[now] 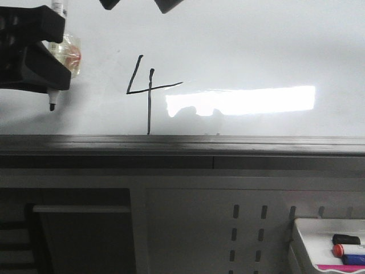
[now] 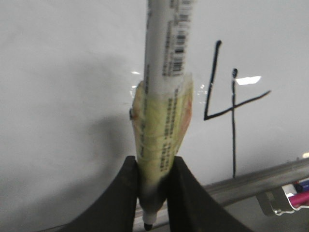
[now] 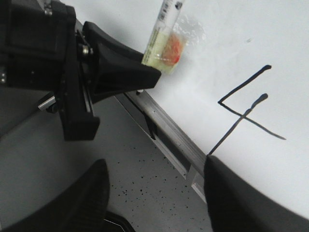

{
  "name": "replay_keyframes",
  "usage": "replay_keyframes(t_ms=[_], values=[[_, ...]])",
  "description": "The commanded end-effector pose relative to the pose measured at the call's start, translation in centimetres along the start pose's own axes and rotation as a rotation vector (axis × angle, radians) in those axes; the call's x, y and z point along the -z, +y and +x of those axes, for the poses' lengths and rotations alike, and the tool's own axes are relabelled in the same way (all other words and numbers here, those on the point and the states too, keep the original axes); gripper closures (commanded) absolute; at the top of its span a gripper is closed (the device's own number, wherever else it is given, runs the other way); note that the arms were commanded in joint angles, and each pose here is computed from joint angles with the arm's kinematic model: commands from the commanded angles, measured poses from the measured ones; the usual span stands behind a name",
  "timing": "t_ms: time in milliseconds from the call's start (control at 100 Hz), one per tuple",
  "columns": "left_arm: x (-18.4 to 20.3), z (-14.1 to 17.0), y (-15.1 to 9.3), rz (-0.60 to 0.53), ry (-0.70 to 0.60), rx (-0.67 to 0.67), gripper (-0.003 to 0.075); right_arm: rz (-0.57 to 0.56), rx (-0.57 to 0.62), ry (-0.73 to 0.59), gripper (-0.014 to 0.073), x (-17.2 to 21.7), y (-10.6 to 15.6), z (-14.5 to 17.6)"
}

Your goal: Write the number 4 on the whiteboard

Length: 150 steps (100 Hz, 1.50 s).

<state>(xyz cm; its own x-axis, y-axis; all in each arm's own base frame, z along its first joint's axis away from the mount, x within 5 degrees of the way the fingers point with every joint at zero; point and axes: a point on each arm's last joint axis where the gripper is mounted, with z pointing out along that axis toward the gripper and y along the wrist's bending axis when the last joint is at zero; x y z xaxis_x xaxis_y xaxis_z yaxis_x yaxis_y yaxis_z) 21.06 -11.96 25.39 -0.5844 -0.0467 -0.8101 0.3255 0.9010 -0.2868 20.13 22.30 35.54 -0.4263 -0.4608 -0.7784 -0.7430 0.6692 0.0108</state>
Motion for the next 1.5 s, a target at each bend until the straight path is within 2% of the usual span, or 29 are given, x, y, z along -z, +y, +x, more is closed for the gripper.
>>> replay_keyframes(t_ms=[0, 220, 500, 570, 700, 750, 1070, 1120, 1160, 1300, 1390, 1490], values=[[0.4, -1.8, 0.0, 0.001, -0.094, 0.043, 0.0741, 0.01, 0.009, -0.126, 0.0213, 2.0, -0.2, -1.7], [-1.5, -1.3, 0.1, -0.018, 0.012, 0.046, 0.0741, 0.01, 0.009, -0.146, 0.0213, 2.0, -0.2, -1.9], [-1.9, -1.4, 0.2, -0.021, -0.005, 0.049, 0.0736, 0.01, 0.009, -0.128, 0.0213, 2.0, -0.2, -1.8], [-1.9, -1.5, 0.2, -0.02, -0.007, 0.05, 0.0696, 0.01, 0.009, -0.128, 0.0213, 2.0, -0.2, -1.8], [-1.9, -1.7, 0.2, -0.018, -0.038, 0.087, 0.0536, 0.009, 0.008, -0.128, 0.0213, 2.0, -0.2, -1.8], [-1.9, -1.9, 0.2, -0.018, -0.056, 0.089, 0.0502, 0.009, 0.008, -0.128, 0.0213, 2.0, -0.2, -1.8], [-1.6, -2.0, 0.1, -0.015, -0.056, 0.038, 0.0496, 0.027, 0.033, -0.135, 0.0219, 2.4, -0.3, -1.8], [-1.2, -2.1, 0.0, -0.011, -0.056, 0.014, 0.0496, 0.034, 0.043, -0.138, 0.0256, 2.6, -0.4, -1.8], [-0.7, -2.2, -0.1, -0.007, -0.057, -0.002, 0.0496, 0.038, 0.047, -0.143, 0.032, 2.9, -0.4, -1.8], [1.6, -2.6, -0.4, 0.002, -0.057, -0.104, 0.0507, 0.042, 0.053, -0.194, 0.0657, 4.0, -0.4, -1.4], [3.6, -2.7, -0.6, 0.013, -0.088, -0.123, 0.057, 0.042, 0.046, -0.247, 0.0658, 4.9, -0.4, -0.8], [6.2, -2.7, -0.6, 0.028, -0.176, -0.153, 0.0698, 0.041, 0.051, -0.326, 0.0658, 6.0, -0.3, 0.4]])
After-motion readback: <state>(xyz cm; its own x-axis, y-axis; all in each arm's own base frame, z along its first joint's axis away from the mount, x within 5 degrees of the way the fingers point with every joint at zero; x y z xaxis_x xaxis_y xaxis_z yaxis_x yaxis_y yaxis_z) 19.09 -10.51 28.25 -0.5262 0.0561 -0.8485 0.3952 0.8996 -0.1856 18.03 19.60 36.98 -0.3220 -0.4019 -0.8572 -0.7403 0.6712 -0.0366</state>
